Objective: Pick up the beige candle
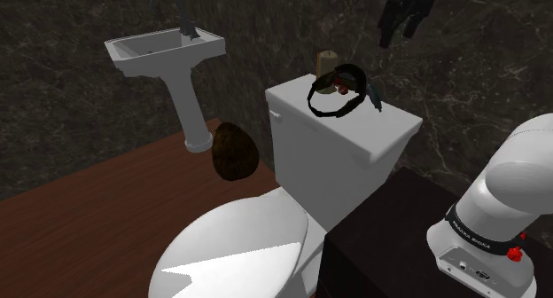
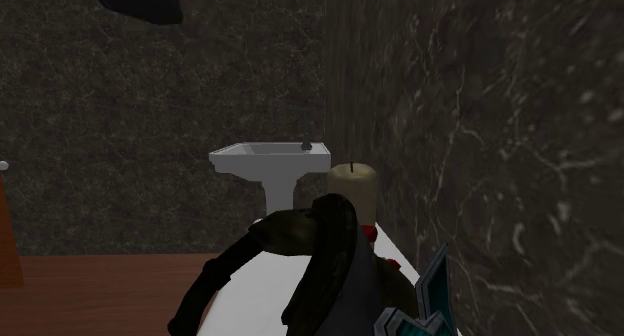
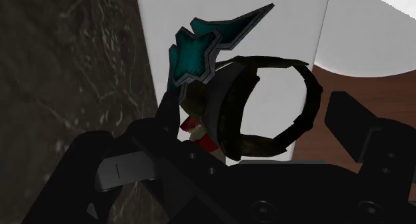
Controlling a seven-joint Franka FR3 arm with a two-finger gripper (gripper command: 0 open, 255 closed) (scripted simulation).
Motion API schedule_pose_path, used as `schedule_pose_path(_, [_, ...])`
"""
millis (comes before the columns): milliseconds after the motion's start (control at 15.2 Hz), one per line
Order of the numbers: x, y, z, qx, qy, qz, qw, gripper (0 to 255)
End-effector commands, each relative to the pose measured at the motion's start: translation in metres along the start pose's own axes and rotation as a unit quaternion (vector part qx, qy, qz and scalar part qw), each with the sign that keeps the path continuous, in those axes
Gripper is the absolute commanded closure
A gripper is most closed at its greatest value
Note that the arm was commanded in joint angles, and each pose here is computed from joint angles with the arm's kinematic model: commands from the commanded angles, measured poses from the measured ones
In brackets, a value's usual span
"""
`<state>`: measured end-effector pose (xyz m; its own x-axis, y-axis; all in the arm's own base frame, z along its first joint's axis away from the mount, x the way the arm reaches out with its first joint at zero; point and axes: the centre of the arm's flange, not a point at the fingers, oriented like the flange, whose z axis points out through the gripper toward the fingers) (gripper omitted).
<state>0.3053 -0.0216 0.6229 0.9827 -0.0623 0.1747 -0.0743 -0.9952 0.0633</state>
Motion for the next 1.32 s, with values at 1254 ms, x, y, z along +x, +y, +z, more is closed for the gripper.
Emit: schedule_pose_path(1254, [0.227,0.051,0.115,0.070,-0.014,-0.095,0.9929,0])
